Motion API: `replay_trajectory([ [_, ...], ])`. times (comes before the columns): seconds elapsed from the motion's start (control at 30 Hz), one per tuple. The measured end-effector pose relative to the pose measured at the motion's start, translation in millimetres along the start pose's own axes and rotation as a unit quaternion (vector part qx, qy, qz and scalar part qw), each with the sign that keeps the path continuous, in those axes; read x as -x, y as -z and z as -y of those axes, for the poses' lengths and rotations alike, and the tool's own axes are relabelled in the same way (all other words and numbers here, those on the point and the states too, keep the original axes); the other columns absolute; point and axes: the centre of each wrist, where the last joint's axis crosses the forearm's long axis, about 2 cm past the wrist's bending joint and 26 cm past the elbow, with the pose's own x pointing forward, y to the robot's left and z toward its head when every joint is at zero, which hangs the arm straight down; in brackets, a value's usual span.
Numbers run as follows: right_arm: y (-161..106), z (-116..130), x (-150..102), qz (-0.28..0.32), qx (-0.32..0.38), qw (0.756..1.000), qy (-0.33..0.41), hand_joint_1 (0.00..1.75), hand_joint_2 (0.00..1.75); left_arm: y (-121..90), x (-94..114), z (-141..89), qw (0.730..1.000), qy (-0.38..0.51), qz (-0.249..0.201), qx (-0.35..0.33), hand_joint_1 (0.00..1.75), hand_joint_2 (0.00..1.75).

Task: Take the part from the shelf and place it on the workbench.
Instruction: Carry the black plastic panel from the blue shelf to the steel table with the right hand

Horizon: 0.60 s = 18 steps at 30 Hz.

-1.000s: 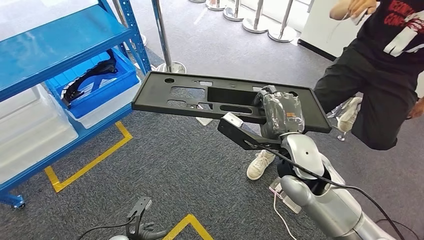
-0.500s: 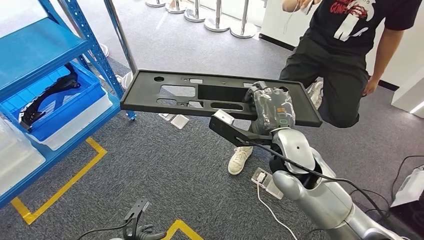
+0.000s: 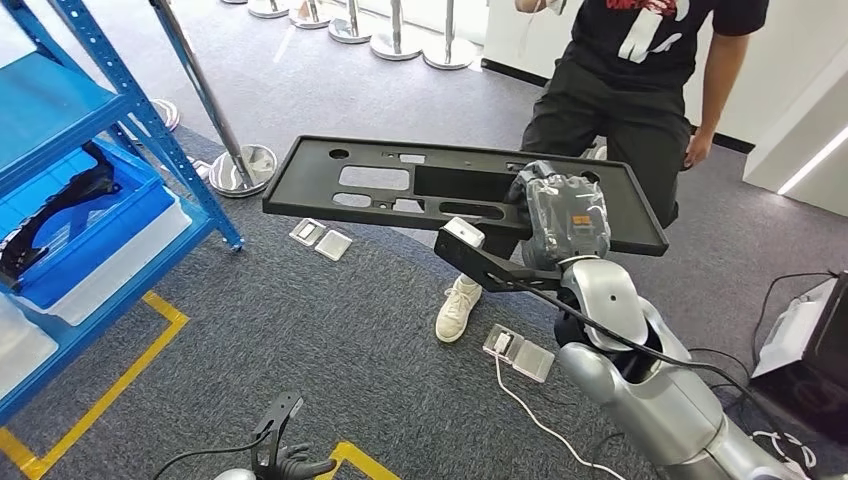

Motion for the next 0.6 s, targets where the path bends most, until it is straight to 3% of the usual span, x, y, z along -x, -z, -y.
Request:
replay_trajectory([
  [0.6, 3.9, 7.5, -2.2, 0.005, 0.016, 0.999, 0.041, 1.75, 1.75, 0.1, 3.1, -1.8, 1.0, 0.003, 0.002, -0.003, 0.0, 1.75],
])
